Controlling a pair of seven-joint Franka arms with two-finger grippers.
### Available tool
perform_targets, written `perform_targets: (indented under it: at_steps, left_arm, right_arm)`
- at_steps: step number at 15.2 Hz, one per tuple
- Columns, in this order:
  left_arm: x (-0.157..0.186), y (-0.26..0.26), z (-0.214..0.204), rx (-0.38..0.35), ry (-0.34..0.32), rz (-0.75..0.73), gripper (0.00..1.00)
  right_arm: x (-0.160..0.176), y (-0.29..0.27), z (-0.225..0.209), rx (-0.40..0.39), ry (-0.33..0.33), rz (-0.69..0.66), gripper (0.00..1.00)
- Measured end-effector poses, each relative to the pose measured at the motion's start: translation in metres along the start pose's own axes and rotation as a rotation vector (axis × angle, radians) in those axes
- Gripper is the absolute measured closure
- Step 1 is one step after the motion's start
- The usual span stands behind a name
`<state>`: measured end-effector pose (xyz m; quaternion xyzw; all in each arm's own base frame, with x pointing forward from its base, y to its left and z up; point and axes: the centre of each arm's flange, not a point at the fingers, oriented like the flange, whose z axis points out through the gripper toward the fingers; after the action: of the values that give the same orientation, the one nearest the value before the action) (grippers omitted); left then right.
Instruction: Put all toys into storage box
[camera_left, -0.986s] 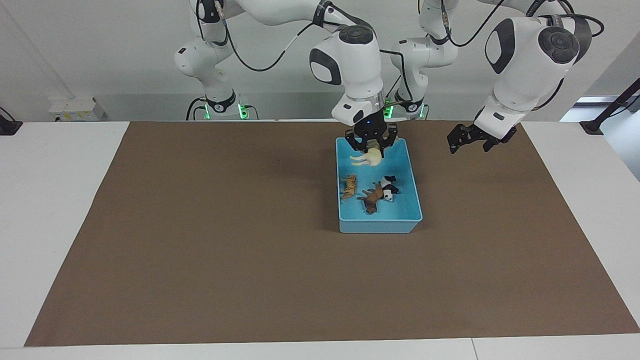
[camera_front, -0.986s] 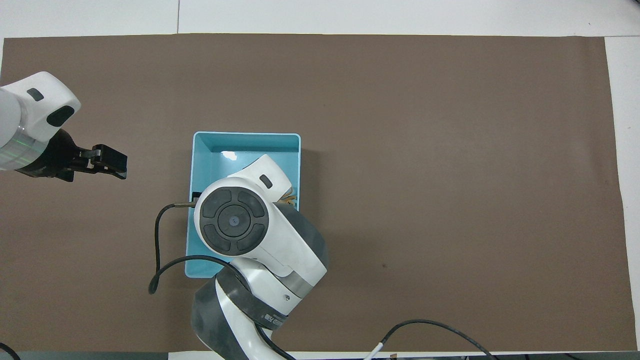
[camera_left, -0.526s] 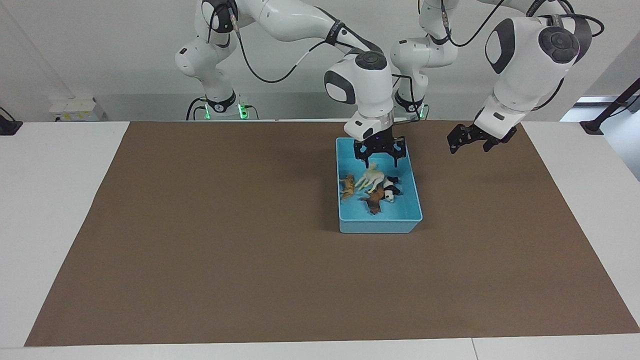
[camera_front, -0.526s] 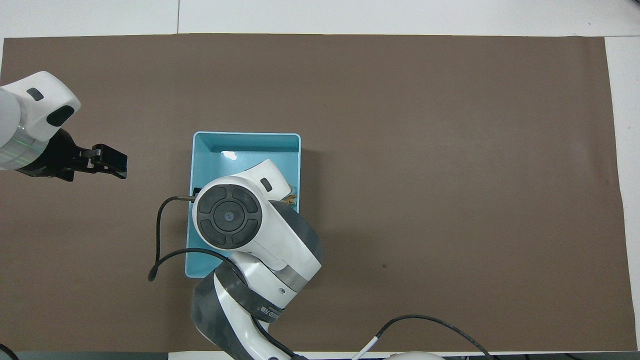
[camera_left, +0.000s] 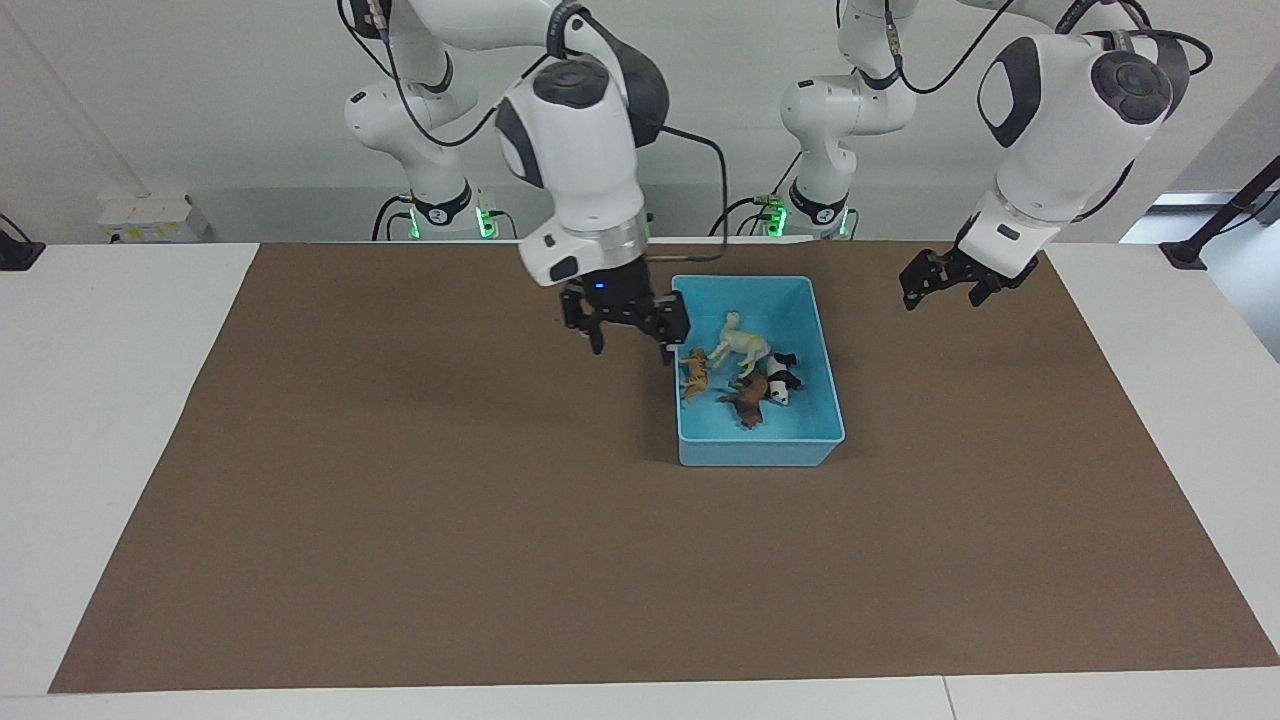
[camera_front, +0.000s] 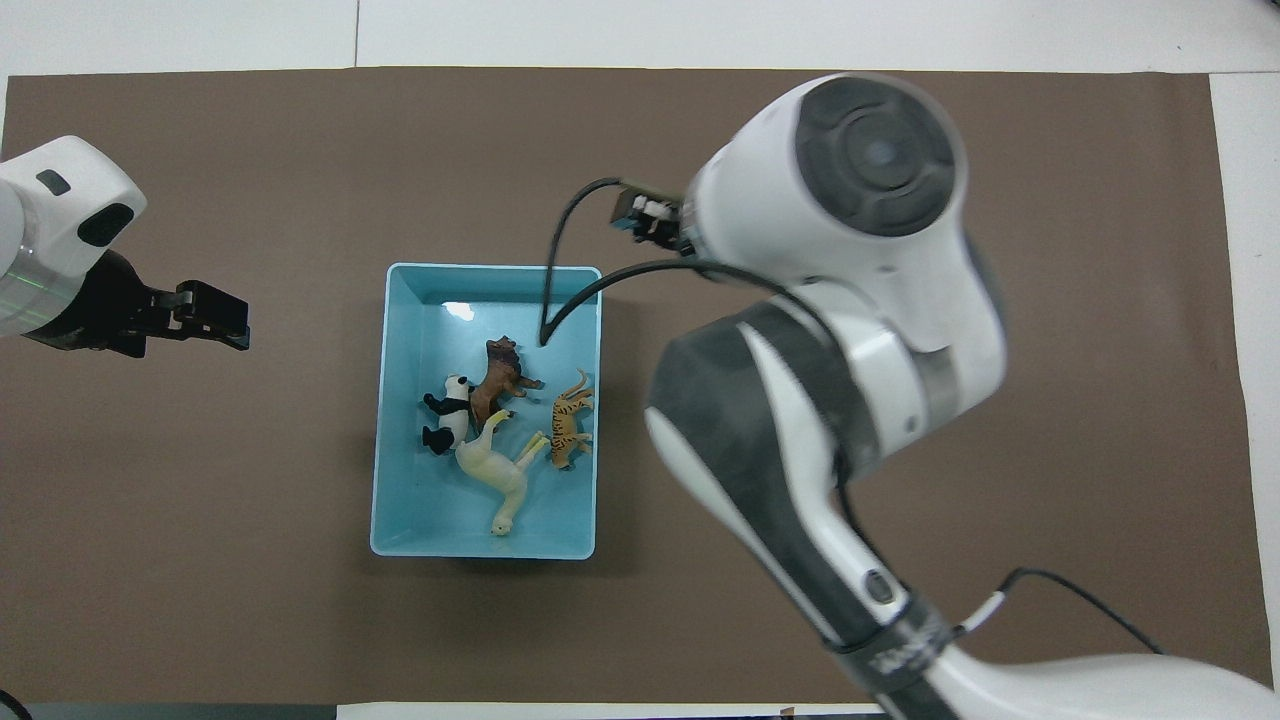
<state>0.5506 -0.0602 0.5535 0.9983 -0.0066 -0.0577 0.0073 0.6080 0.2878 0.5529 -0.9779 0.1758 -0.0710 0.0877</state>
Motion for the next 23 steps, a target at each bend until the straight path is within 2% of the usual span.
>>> perform_targets:
  at_steps: [5, 8, 11, 14, 19, 23]
  left_arm:
    - [0.000, 0.001, 0.000, 0.000, 0.001, 0.002, 0.00]
    - [0.000, 0.001, 0.000, 0.000, 0.002, 0.002, 0.00]
    - [0.000, 0.001, 0.000, 0.000, 0.003, 0.002, 0.00]
    - [0.001, 0.001, -0.001, -0.001, 0.006, 0.002, 0.00]
    - [0.001, 0.001, -0.001, -0.001, 0.007, 0.002, 0.00]
    - [0.001, 0.001, -0.001, -0.001, 0.007, 0.002, 0.00]
  right_arm:
    - [0.109, 0.172, -0.031, -0.062, -0.021, -0.256, 0.00]
    - [0.136, 0.267, -0.042, -0.084, -0.094, -0.365, 0.00]
    - [0.132, 0.318, -0.068, -0.094, -0.153, -0.367, 0.00]
    - [0.113, 0.337, -0.092, -0.140, -0.156, -0.367, 0.00]
    - [0.070, 0.368, -0.116, -0.135, -0.159, -0.342, 0.00]
    - [0.070, 0.369, -0.130, -0.158, -0.147, -0.345, 0.00]
